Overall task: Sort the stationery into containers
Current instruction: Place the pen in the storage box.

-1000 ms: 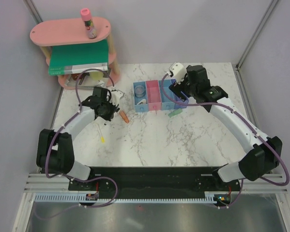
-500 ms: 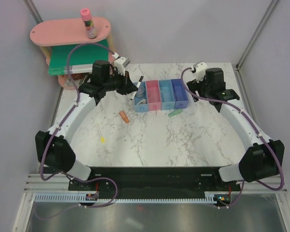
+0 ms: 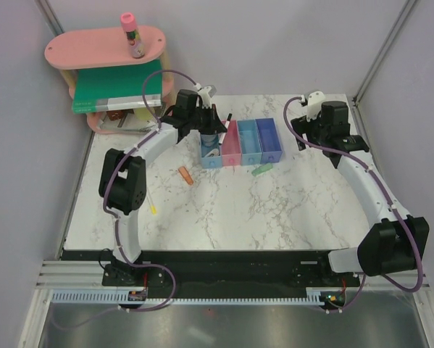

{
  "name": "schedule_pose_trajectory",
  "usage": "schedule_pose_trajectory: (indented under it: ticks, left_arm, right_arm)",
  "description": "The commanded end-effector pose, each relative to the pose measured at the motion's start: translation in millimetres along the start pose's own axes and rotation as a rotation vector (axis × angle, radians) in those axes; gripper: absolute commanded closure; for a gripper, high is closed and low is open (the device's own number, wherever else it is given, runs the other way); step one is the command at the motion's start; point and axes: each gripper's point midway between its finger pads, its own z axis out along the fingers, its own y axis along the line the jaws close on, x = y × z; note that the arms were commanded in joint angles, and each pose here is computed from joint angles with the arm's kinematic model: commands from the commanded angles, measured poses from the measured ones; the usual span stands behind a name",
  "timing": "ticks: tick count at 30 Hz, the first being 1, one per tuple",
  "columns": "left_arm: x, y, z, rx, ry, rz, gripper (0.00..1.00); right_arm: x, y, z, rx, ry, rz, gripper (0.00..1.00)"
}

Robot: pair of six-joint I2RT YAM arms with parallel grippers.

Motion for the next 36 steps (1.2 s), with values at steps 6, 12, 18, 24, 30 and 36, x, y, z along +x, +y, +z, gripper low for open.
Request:
schedule_pose_trajectory:
  ticks: [6, 12, 18, 24, 30, 36]
  left_arm:
    - [-31, -13, 44, -0.006, -0.097, 0.021, 0.98]
    - [-22, -24, 61, 0.021, -0.088, 0.0, 0.98]
    - [-22, -43, 75, 0.084, -0.088, -0.025, 0.98]
    - [-15, -52, 87, 0.11, -0.071, -0.039, 0.98]
    - [-3, -54, 97, 0.114, -0.047, -0.04, 0.94]
    - [3, -55, 100, 0.128, -0.031, -0.04, 0.6]
  right_arm:
    - [-5, 0, -12, -0.013, -0.045, 0.028, 0.13]
    - [-6, -1, -13, -0.013, -0.047, 0.038, 0.13]
    - [-2, -2, -14, -0.009, -0.042, 0.045, 0.13]
    - [6, -2, -14, -0.008, -0.028, 0.05, 0.13]
    - [8, 3, -12, -0.038, -0.029, 0.053, 0.13]
    - [6, 3, -15, -0.037, -0.039, 0.053, 0.13]
